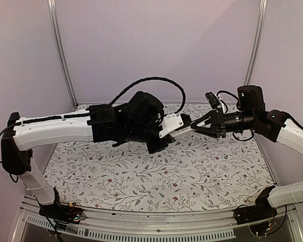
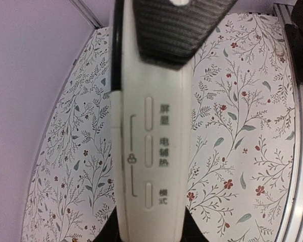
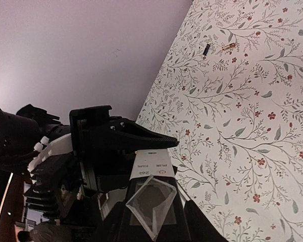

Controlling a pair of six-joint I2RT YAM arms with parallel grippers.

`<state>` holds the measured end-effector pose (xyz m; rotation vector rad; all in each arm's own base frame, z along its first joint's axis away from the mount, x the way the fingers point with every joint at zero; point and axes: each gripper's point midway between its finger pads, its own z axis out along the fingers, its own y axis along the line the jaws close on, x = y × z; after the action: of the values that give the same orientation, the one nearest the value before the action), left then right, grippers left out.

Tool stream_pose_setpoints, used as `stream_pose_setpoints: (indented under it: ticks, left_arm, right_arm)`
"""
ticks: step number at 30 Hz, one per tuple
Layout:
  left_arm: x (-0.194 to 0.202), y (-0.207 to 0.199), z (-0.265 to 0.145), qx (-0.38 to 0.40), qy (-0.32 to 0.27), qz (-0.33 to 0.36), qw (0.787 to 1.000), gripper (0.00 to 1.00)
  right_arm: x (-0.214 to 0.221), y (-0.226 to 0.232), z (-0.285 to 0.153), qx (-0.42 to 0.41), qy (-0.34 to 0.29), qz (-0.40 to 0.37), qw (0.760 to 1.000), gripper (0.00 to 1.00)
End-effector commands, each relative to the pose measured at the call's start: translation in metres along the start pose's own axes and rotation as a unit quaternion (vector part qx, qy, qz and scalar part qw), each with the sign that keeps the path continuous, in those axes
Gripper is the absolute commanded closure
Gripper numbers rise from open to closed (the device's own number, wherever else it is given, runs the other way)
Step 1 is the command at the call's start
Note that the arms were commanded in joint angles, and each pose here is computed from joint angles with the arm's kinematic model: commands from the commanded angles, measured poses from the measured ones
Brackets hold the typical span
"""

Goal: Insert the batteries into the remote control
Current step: Pass from the right arm to the left, then pass from the left arm to the right

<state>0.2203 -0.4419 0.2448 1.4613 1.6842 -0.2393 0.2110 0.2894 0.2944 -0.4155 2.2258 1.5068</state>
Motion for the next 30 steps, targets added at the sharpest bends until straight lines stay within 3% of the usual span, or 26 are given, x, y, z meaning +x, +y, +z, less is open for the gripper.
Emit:
stream_pose_setpoints:
  ticks: [1, 3, 7, 16, 25, 27, 30]
  left_arm:
    - [0.002, -0.013, -0.018, 0.099, -0.004, -0.037, 0.994, 0.95]
    - [0.005, -0.020, -0.032, 0.157, -0.009, -0.065, 0.986, 0.95]
    - [0.011, -0.027, -0.068, 0.276, -0.015, -0.128, 0.952, 0.97]
    - [0.018, -0.045, -0.126, 0.454, -0.012, -0.237, 0.859, 0.96]
    - [0.025, -0.079, -0.153, 0.578, -0.001, -0.293, 0.762, 0.97]
    - [0.025, -0.087, -0.155, 0.595, 0.005, -0.297, 0.747, 0.97]
    - [0.022, -0.103, -0.159, 0.616, 0.011, -0.286, 0.734, 0.97]
  right_arm:
    - [0.006, 0.009, -0.006, -0.017, 0.003, -0.034, 0.999, 0.41]
    - [0.008, 0.012, -0.011, -0.013, 0.002, -0.067, 0.998, 0.27]
    - [0.010, 0.011, -0.027, 0.018, -0.021, -0.172, 0.985, 0.20]
    - [0.036, 0.018, -0.037, 0.006, -0.042, -0.341, 0.939, 0.19]
    - [0.072, 0.037, -0.025, -0.004, -0.002, -0.464, 0.886, 0.21]
    - [0.082, 0.048, -0.023, -0.010, 0.012, -0.501, 0.865, 0.21]
    - [0.090, 0.062, -0.019, -0.031, 0.031, -0.521, 0.853, 0.21]
